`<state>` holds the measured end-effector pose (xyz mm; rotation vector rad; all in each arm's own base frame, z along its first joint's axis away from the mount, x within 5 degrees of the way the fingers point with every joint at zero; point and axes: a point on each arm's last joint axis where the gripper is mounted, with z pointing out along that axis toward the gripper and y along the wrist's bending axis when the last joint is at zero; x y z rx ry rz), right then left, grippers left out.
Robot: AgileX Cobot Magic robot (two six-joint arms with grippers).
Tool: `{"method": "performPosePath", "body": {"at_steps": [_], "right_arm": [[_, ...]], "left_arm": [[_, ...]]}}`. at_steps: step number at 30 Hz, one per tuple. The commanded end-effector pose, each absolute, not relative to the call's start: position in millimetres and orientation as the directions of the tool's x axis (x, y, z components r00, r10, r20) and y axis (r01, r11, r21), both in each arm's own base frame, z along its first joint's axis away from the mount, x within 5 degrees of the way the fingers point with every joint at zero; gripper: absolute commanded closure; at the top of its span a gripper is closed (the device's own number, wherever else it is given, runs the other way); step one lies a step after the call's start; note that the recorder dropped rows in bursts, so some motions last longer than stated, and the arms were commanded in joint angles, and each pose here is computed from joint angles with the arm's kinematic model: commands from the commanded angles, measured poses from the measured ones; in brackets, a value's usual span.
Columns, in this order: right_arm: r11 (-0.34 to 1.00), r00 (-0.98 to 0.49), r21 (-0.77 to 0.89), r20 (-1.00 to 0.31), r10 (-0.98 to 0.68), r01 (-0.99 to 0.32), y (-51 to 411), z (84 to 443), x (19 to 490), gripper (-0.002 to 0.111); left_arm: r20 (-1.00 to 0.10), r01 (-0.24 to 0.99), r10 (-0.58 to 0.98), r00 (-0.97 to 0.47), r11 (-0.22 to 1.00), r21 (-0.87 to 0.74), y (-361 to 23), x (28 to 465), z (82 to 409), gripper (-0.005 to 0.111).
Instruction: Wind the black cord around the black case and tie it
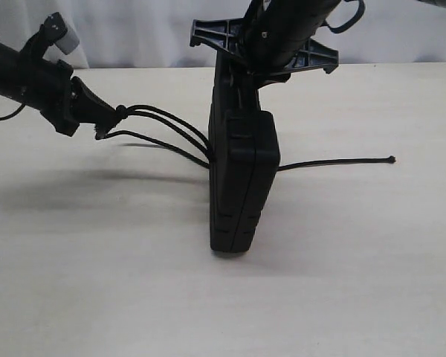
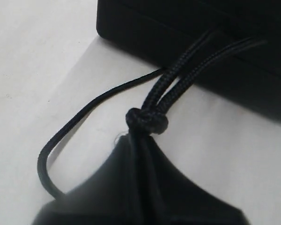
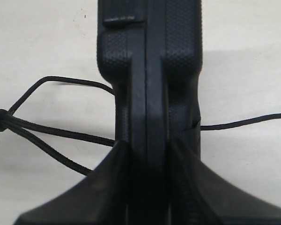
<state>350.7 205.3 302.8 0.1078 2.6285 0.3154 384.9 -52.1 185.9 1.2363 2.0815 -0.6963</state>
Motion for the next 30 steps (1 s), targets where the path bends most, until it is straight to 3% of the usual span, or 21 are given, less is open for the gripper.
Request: {"method": "performPosePath", "body": {"at_steps": [1,4,13,21,26,30], "right_arm": [[0.965,-0.874,0.260,-0.465,0.142,0.019,207,307,350,0.104],[0.965,-0.874,0.260,-0.465,0.142,0.019,207,307,350,0.104],[0.965,-0.874,0.260,-0.465,0.142,0.019,207,307,350,0.104],[0.965,-0.874,0.260,-0.465,0.142,0.019,207,307,350,0.104],[0.965,-0.874,0.260,-0.465,0.142,0.019,207,307,350,0.104],[0.965,-0.874,0.260,-0.465,0.142,0.019,207,307,350,0.104]], "left_arm": [[-0.777,0.874,0.485,-0.402,0.455,-0.168,-44,386,196,0.107],[-0.833,0.866,0.363,-0.418,0.437,-0.244,-37,385,206,0.107],[-0.899,0.882,0.221,-0.378,0.382,-0.277,-44,386,220,0.107],[-0.919,0.862,0.118,-0.377,0.407,-0.301,-44,391,228,0.107],[-0.920,0.868,0.134,-0.368,0.405,-0.288,-44,390,227,0.107],[-0.912,0.831,0.036,-0.408,0.427,-0.355,-43,394,232,0.107]]}}
